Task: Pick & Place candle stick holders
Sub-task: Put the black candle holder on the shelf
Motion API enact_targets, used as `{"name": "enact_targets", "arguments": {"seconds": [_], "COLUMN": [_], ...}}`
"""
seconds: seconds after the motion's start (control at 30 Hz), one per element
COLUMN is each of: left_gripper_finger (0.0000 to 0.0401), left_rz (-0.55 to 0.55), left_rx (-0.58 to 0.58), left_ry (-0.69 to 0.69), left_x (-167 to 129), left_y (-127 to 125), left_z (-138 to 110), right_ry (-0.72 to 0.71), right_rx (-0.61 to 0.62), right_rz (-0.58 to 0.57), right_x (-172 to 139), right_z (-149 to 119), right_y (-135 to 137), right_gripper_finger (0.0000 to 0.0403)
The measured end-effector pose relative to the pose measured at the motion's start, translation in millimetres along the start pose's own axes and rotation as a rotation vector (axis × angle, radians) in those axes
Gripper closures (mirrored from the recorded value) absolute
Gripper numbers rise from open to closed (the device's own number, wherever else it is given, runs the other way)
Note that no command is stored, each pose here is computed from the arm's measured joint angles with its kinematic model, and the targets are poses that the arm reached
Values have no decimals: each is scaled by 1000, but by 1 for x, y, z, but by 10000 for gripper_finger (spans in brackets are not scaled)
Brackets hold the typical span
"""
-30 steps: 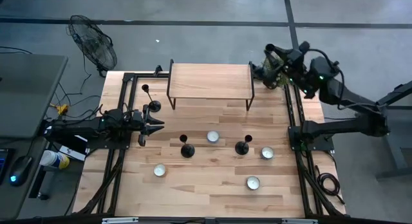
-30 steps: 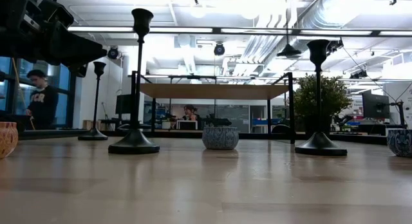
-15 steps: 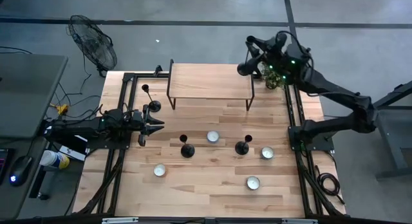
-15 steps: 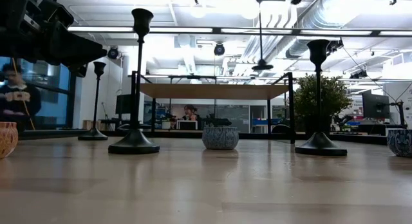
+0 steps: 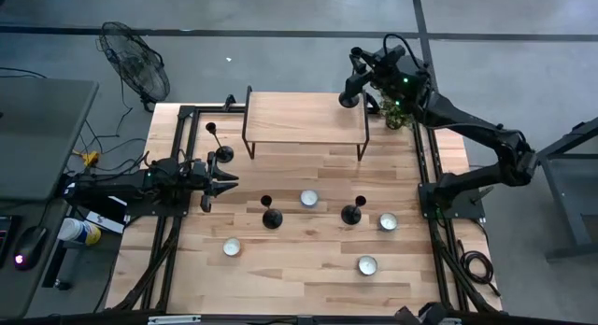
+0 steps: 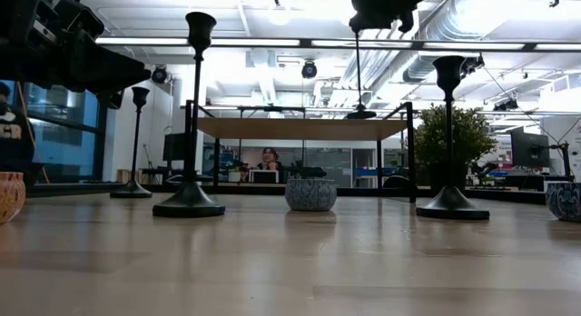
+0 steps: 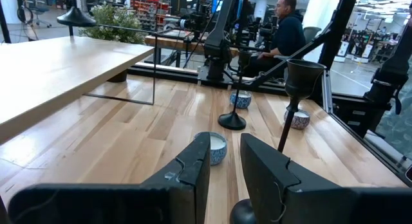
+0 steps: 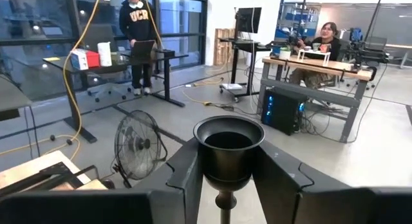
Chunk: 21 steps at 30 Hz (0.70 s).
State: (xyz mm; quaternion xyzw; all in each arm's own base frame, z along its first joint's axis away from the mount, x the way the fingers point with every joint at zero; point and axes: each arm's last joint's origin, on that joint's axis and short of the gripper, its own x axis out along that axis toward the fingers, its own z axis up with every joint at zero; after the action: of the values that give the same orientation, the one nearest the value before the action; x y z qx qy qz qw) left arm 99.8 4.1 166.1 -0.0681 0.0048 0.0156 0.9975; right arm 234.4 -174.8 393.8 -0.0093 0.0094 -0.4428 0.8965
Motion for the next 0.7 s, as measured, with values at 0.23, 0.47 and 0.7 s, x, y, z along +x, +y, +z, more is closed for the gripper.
{"name": "enact_targets", "arguments": {"seconds": [0.23, 0.47, 0.7], "left_gripper_finger": [318, 318, 318], "left_rz": [0, 0, 0], "left_rx": [0, 0, 0], "left_ry": [0, 0, 0], "left_x": [0, 0, 0], "left_y": [0, 0, 0], "left_z": [0, 0, 0], "right_ry": [30, 39, 52], "right_rx": [-8, 19, 12], "right_rz": [-28, -35, -28], "right_x": [10, 14, 15], "right_z": [-8, -11, -13], "right_y": [-5, -10, -13], "right_gripper_finger": [291, 291, 290]}}
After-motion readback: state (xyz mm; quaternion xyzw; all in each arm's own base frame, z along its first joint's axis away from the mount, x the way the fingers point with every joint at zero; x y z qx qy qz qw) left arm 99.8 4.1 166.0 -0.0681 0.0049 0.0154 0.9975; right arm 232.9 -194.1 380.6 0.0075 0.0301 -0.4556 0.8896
